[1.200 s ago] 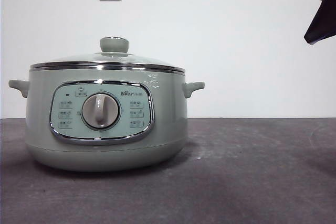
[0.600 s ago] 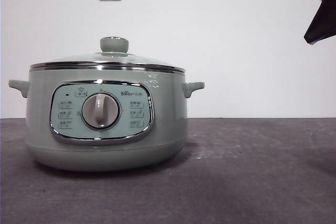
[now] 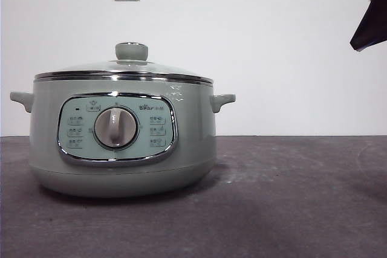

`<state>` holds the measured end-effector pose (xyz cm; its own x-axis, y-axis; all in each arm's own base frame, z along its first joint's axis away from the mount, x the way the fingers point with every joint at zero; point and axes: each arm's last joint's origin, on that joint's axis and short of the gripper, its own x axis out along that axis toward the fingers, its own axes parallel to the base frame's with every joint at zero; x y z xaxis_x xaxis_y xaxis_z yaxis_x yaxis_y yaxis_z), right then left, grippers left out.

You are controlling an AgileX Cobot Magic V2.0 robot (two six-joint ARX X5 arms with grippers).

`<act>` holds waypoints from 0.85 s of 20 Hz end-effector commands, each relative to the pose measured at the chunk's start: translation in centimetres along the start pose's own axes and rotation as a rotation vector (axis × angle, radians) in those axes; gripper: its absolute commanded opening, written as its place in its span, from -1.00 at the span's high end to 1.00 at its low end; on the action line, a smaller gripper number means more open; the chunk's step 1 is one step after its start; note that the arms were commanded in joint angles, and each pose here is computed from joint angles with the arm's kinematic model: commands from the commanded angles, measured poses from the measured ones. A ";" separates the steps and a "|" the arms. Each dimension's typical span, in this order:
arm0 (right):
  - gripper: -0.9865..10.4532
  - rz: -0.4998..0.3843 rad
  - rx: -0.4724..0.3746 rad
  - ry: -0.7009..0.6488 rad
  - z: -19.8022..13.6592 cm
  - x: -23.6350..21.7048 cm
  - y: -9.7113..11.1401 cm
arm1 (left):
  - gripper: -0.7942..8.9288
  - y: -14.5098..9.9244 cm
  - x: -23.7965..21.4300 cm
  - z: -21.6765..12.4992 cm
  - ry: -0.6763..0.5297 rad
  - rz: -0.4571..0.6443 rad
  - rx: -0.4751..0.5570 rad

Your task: Pick up the potato,open the lid,put the potato in the pot,close the lid

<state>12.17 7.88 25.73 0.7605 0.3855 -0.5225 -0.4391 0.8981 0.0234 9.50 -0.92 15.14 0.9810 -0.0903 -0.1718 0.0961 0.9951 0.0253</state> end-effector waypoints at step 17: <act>0.83 -0.392 -0.031 -0.138 -0.2 -3.5 -2.9 | 0.84 0.0 0.1 -0.4 0.012 -0.004 -0.011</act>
<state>10.70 4.06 27.47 0.9270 0.0527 -0.3714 -0.1224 0.9784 -0.1666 9.50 -0.92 15.14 0.9810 -0.0907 -0.1718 0.0965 0.9950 0.0253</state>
